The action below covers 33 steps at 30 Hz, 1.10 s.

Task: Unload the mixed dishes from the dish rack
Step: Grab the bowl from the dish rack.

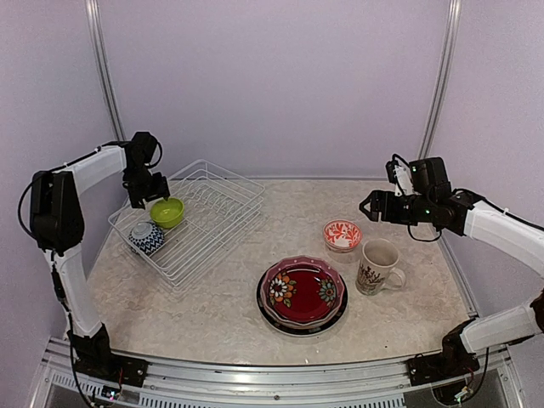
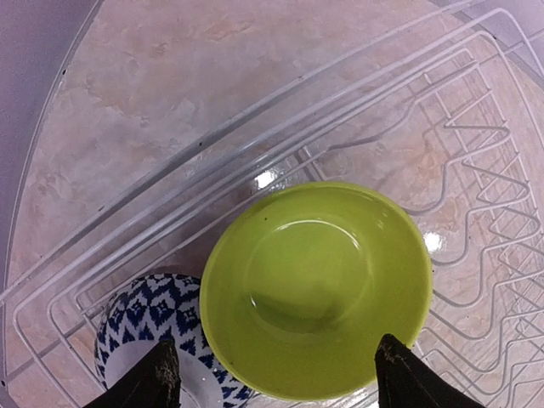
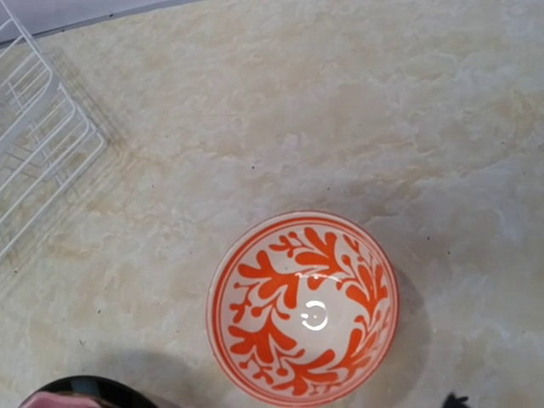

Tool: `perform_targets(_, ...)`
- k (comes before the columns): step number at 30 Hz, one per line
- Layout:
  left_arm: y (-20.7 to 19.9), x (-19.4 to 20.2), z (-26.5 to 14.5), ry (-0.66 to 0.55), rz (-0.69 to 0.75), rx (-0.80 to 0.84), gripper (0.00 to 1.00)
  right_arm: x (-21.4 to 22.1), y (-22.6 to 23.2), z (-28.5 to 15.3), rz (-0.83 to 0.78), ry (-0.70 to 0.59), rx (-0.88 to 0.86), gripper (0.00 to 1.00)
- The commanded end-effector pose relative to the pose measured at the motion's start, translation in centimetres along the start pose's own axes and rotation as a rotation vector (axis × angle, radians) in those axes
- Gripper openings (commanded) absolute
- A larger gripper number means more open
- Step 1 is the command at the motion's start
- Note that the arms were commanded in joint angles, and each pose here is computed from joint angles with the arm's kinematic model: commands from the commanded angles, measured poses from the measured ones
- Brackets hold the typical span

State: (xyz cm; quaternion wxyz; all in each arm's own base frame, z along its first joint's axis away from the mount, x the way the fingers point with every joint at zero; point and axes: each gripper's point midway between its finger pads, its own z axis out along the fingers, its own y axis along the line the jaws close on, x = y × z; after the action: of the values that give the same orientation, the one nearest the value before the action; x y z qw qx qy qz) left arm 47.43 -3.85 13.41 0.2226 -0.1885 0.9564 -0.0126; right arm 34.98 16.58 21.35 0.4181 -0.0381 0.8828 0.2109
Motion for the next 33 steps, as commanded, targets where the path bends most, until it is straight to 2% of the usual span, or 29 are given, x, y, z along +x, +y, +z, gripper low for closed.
perform_targets(1,0.9,-1.1,1.7,0.002,-0.049,-0.007,0.73,0.2,0.2,-0.5,-0.001,-0.008,-0.004,0.83)
perform_targets(4,1.3,-0.8,2.7,0.017,-0.045,-0.027,0.71,0.2,0.2,-0.6,-0.001,-0.011,-0.003,0.83)
perform_targets(8,1.8,-0.1,4.5,0.047,-0.037,-0.059,0.62,0.1,0.3,-0.6,0.000,-0.014,-0.006,0.83)
perform_targets(17,1.1,0.0,5.5,0.063,-0.036,-0.022,0.29,-0.2,0.3,-0.6,0.001,-0.017,-0.003,0.83)
perform_targets(28,-0.2,0.8,4.3,0.075,-0.032,0.009,0.01,-0.4,0.1,-1.4,0.023,-0.049,0.012,0.83)
perform_targets(33,-0.6,0.6,2.8,0.053,-0.026,0.007,0.00,-0.9,0.4,-1.9,0.036,-0.066,0.003,0.83)
